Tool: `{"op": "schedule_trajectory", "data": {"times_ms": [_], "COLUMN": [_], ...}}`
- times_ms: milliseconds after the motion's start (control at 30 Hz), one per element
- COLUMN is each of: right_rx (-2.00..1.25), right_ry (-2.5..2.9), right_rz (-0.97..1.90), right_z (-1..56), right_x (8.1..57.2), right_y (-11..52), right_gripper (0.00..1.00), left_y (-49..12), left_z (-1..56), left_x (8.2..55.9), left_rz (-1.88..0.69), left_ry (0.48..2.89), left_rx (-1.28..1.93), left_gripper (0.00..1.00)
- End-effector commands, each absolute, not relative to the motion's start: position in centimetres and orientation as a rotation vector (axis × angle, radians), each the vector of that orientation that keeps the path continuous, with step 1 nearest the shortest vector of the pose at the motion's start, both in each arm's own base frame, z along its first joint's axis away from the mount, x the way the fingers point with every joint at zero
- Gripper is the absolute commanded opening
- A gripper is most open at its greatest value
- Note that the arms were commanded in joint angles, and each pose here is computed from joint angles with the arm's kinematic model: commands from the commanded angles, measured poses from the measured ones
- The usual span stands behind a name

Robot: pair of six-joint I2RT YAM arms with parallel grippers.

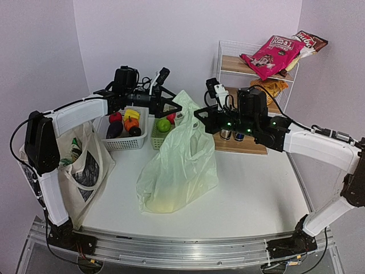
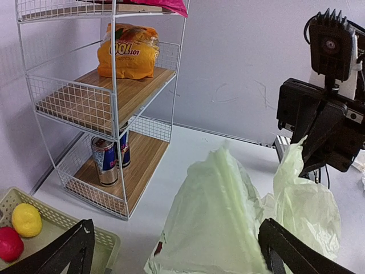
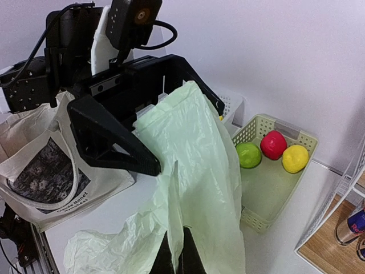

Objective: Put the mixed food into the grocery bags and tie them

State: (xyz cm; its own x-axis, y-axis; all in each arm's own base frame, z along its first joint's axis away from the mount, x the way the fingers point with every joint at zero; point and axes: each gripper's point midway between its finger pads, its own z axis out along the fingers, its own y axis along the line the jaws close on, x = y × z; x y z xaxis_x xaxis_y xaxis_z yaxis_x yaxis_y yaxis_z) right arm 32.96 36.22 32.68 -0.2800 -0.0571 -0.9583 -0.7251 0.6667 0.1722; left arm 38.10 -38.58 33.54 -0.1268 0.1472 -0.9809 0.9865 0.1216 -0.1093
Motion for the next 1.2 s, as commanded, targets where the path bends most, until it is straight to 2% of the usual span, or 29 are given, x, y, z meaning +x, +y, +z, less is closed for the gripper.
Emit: {"op": "schedule_trajectory", "data": {"times_ms": [0, 200, 333, 367, 433, 500, 533, 600, 633, 700, 800, 900, 1067, 1167], "right_rx": [-0.624, -0.611, -0.602, -0.599, -0.592, -0.581, -0.576, -0.563, -0.557, -0.545, -0.53, -0.488, -0.41, -0.398], "right_ry": [1.686, 1.689, 1.686, 1.685, 1.679, 1.674, 1.67, 1.656, 1.649, 1.634, 1.626, 1.63, 1.657, 1.66], "right_rz": [0.756, 0.736, 0.721, 0.717, 0.712, 0.707, 0.707, 0.711, 0.714, 0.721, 0.726, 0.693, 0.614, 0.614], "right_z": [34.9, 34.8, 34.8, 34.9, 35.1, 35.2, 35.4, 35.8, 36.0, 36.4, 36.6, 36.6, 35.7, 35.5], "right_x": [33.0, 33.2, 33.4, 33.5, 33.8, 34.3, 34.5, 34.9, 35.1, 35.6, 36.3, 37.5, 39.3, 39.5], "right_y": [36.1, 35.6, 35.3, 35.3, 35.2, 35.2, 35.2, 35.3, 35.4, 35.8, 36.4, 36.4, 35.8, 35.8], "right_gripper": [0.0, 0.0, 0.0, 0.0, 0.0, 0.0, 0.0, 0.0, 0.0, 0.0, 0.0, 0.0, 0.0, 0.0], "left_y": [-38.9, -41.1, -41.5, -41.6, -41.8, -41.8, -41.7, -41.5, -41.3, -41.0, -40.6, -40.1, -39.4, -39.1], "left_z": [35.6, 35.0, 34.6, 34.6, 34.6, 35.2, 35.4, 35.6, 35.8, 35.6, 35.4, 35.5, 36.0, 36.1], "left_x": [37.0, 34.6, 35.0, 35.1, 35.1, 34.6, 34.4, 34.0, 33.7, 33.1, 32.5, 32.0, 31.2, 30.8], "left_rz": [-1.2, -1.312, -1.322, -1.331, -1.365, -1.404, -1.413, -1.421, -1.422, -1.427, -1.431, -1.434, -1.457, -1.463], "left_ry": [1.306, 1.221, 1.241, 1.247, 1.256, 1.249, 1.247, 1.245, 1.242, 1.246, 1.261, 1.269, 1.281, 1.284], "left_rx": [1.269, 1.368, 1.35, 1.351, 1.36, 1.368, 1.369, 1.371, 1.373, 1.382, 1.392, 1.394, 1.388, 1.387], "left_gripper": [1.0, 1.0, 0.96, 0.9, 0.71, 0.49, 0.34, 0.15, 0.09, 0.06, 0.11, 0.23, 0.58, 0.72]}}
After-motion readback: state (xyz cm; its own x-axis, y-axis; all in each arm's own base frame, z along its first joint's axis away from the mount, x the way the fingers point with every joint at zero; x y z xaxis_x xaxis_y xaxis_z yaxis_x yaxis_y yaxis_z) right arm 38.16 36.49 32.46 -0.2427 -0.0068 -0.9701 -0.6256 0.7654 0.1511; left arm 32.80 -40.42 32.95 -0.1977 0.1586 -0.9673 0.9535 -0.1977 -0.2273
